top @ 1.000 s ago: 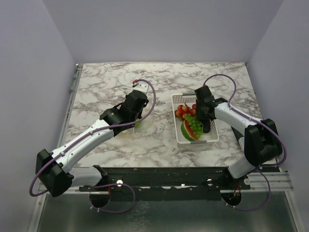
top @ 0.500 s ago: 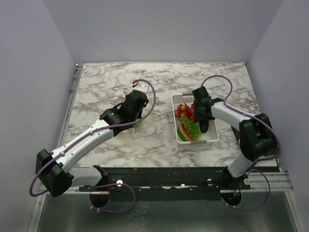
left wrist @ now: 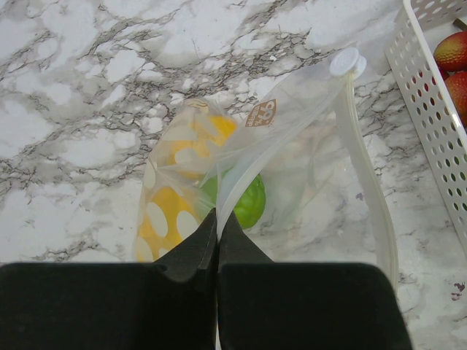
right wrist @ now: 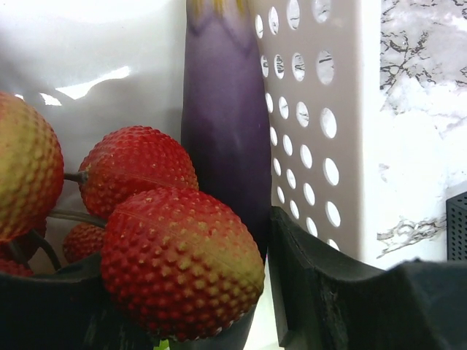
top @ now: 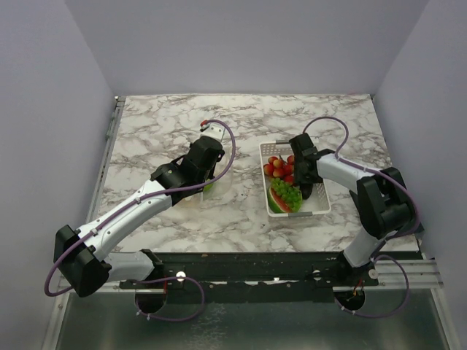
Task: Place the food in the zip-top bag and seal the zipper
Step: Pick up the fake vegetable from the bin.
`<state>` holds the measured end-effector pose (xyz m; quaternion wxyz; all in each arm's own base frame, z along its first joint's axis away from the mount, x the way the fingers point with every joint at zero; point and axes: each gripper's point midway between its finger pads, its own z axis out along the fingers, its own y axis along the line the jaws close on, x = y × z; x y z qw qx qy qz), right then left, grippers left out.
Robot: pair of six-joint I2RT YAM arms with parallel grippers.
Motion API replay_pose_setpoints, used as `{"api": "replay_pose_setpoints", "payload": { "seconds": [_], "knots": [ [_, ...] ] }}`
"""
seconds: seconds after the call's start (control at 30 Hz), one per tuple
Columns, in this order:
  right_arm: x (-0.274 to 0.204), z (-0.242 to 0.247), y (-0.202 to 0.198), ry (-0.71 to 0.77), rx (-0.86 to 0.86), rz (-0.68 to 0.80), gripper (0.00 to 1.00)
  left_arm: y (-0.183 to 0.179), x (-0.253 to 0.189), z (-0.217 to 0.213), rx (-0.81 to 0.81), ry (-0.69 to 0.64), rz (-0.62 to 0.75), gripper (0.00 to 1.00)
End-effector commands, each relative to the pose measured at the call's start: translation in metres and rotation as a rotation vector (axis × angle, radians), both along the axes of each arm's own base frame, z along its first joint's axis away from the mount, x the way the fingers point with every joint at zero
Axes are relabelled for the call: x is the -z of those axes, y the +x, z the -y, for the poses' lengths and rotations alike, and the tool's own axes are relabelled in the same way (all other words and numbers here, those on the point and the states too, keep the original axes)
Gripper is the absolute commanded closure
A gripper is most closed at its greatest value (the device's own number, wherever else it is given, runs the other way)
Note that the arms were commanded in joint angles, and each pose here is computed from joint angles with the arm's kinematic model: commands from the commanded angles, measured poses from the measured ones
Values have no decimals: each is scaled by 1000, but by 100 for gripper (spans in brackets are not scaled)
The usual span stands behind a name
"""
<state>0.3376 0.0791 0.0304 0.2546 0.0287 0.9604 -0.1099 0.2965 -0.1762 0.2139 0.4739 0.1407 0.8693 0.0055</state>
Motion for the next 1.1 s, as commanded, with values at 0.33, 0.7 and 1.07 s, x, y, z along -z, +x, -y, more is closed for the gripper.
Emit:
{"api": "replay_pose_setpoints", "payload": {
  "seconds": [0.33,0.7,1.07],
  "knots": [
    [-67,2,3,40,0,122,67,-2,0,4,21,-16,1,100],
    [-92,7,-2,31,-19,147,67,-2,1,4,21,-16,-1,100],
    [-112,9,-9,36,-36,172,63,-2,2,4,22,-13,-4,100]
  ]
}}
